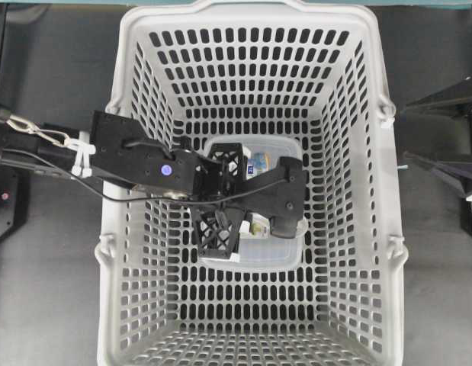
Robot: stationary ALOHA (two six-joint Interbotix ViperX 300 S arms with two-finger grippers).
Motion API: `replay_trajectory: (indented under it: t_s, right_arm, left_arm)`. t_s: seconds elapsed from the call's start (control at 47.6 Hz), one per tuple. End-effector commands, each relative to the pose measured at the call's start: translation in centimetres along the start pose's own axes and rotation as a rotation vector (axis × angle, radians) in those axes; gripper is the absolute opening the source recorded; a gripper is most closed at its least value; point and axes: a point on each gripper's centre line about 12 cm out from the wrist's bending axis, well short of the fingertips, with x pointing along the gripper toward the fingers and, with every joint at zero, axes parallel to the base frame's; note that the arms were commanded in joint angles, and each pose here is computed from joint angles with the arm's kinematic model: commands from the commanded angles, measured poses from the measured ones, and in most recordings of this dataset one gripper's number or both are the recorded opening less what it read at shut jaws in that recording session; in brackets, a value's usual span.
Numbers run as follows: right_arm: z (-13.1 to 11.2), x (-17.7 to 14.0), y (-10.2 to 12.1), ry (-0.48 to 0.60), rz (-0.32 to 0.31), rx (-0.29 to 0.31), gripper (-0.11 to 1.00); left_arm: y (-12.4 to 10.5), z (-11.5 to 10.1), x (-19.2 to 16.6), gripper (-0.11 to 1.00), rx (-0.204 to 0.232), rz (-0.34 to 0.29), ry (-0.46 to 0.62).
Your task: Pick up the chinese spoon from the shopping basket with the left arm.
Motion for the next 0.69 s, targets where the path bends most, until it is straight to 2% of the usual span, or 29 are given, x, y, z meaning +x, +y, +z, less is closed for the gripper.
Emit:
replay_trajectory:
  t_s: [0.0,0.147,0.441,0.588,0.672]
  right_arm:
    - [0.7,0.2,-0.1,-0.019,-0.005,0.001,0.69]
    - [0.7,0.2,-0.1,-0.019,-0.005,0.001,0.69]
    - [0.7,0.2,-0.1,-0.019,-0.005,0.001,0.69]
    - [0.7,0.2,-0.1,-0.019,-0.005,0.003,0.69]
    - [0.7,0.2,-0.1,-0.02,-0.005,0.001,0.69]
  left_arm:
    - [0.4,1.6,-2.6,0.12,-0.005,0.007,-0.066]
    - [0.5,3.6,-7.0,0.12,-0.009,0.01,-0.112]
    - [0.3,6.8,-17.0,0.12,-0.027,0.008,-0.13]
    - [0.4,7.7,-19.7,0.12,-0.071,0.006,-0.141]
    - [0.6,7.8,-19.8,0.12,-0.086,0.009,-0.126]
